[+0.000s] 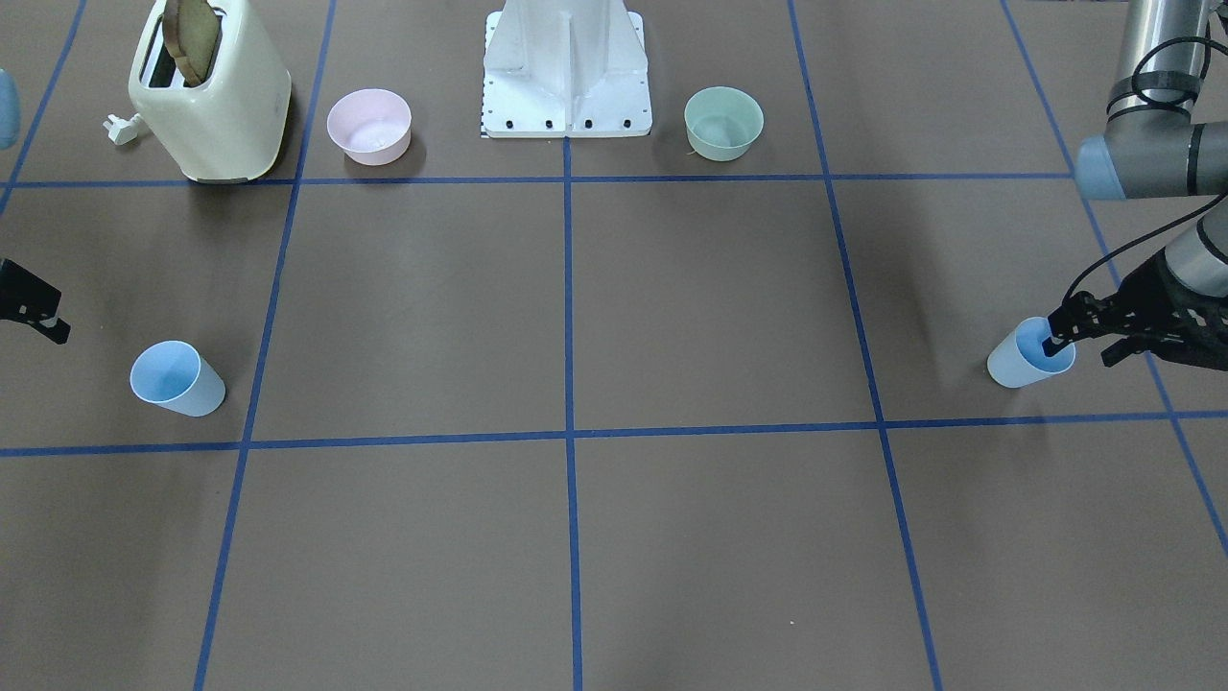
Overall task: Stack blue cups with both arms
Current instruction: 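Close the left gripper on the cup rim while the right gripper descends to its cup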
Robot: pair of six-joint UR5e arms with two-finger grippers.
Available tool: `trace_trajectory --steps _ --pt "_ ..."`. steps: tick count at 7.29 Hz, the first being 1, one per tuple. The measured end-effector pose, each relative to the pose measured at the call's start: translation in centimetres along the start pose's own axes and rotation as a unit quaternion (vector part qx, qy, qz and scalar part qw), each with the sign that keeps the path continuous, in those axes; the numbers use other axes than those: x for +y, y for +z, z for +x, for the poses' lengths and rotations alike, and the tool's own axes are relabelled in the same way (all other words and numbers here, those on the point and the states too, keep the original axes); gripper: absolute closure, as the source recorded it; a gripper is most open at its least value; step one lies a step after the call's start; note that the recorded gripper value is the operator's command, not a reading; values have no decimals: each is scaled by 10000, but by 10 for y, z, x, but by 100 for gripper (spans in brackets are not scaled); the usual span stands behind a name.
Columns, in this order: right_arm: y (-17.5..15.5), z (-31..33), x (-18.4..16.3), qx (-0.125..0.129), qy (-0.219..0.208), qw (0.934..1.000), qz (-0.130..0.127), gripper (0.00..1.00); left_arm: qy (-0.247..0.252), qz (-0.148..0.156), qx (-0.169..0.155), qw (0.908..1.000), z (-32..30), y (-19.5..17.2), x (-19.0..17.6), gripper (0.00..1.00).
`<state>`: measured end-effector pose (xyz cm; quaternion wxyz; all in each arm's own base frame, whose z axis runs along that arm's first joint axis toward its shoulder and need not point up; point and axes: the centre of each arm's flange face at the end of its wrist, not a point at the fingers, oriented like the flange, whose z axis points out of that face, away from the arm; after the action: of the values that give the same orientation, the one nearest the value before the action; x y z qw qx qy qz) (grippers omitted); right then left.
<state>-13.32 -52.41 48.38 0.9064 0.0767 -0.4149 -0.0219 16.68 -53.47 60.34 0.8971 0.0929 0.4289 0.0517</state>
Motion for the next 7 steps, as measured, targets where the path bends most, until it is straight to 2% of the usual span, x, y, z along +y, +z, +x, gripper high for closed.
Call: trace_trajectory --steps 2,3,6,7 --pt "0 -1 -1 0 0 10000 -1 0 5 -1 1 10000 0 0 0 22" --pt "1 -1 -1 4 3 10000 -4 0 13 -9 4 10000 1 1 0 27" --pt "2 -1 -4 4 3 10000 -5 0 25 -28 9 10000 3 3 1 56" --pt "2 -2 -6 1 0 10000 -3 0 29 -31 10 10000 3 3 1 75"
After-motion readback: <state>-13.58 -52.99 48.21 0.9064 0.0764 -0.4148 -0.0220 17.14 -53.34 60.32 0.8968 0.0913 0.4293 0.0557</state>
